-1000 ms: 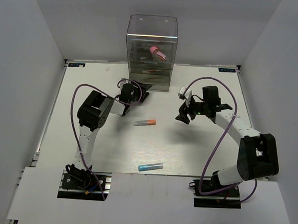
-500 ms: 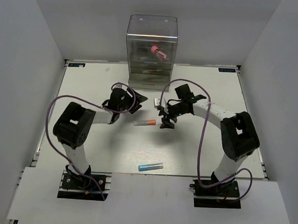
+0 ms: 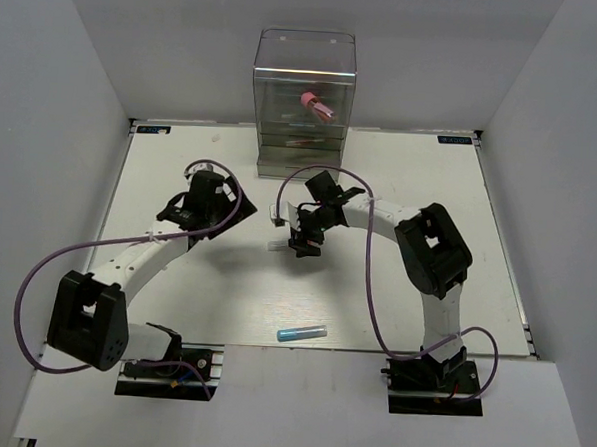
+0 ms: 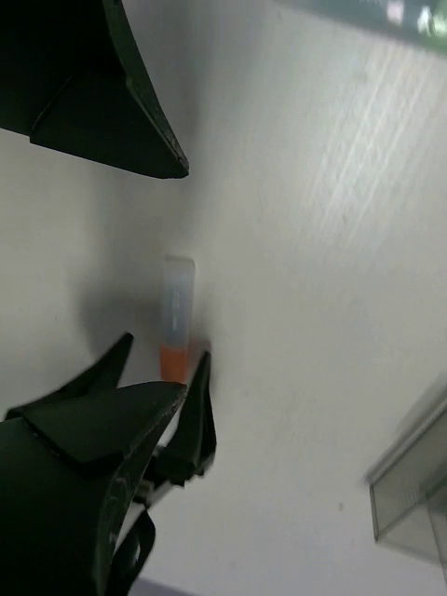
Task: Sort the stationery into containers
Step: Grab a piece of stationery with the right arm, then place the stationery into the container
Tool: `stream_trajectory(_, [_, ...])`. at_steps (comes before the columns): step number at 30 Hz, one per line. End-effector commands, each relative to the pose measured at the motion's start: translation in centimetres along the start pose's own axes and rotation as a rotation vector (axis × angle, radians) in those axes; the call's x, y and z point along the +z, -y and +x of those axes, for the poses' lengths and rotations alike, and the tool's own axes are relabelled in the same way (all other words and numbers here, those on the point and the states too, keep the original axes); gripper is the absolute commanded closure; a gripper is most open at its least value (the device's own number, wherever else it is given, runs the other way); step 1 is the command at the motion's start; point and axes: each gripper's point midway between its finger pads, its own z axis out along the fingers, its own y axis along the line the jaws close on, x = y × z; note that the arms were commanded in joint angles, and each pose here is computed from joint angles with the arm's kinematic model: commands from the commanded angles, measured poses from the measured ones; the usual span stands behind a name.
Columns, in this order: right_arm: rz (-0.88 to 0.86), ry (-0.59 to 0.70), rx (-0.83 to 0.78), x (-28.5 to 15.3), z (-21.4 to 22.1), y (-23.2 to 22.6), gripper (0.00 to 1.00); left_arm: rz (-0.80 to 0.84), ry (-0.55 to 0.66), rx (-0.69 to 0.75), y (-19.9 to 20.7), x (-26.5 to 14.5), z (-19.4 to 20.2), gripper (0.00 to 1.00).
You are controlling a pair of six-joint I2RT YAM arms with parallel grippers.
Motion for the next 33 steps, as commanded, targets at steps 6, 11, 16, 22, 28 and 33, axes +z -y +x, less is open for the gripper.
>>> stream_trajectory(6, [0.002,-0.085,0.028,0.6,1.4,1.1,0.37,-0.327,-0.026,0.006,-7.7,-3.3,0.5,0.0])
stream_trajectory(11, [-0.013,-0.107,0.032,-0.2,2.0,0.4,0.72,-0.344,-0.022,0.065,-7.5,-2.7,-1.1,0.0])
stream_trajectory(16, [0.062,-0.112,0.003,-2.4,1.1,1.6,0.92,-0.41,-0.05,0.171,-8.9,-1.6,-2.1,0.0])
stream_trajectory(22, [0.325,-0.056,-0.003,-8.7,-2.8,10.0,0.95,-0.391,-0.061,0.296,-8.1,0.2,-3.9,0.0])
stream_trajectory(28, [0.579,-0.067,-0.074,-13.6,-4.7,17.2,0.95,-0.396,-0.115,0.4,-7.9,2.6,-4.4,0.01])
stream_trajectory(33, [0.731,-0.096,-0.131,-15.6,-5.6,21.3,0.94,-0.435,-0.147,0.475,-8.2,3.3,-5.2,0.01])
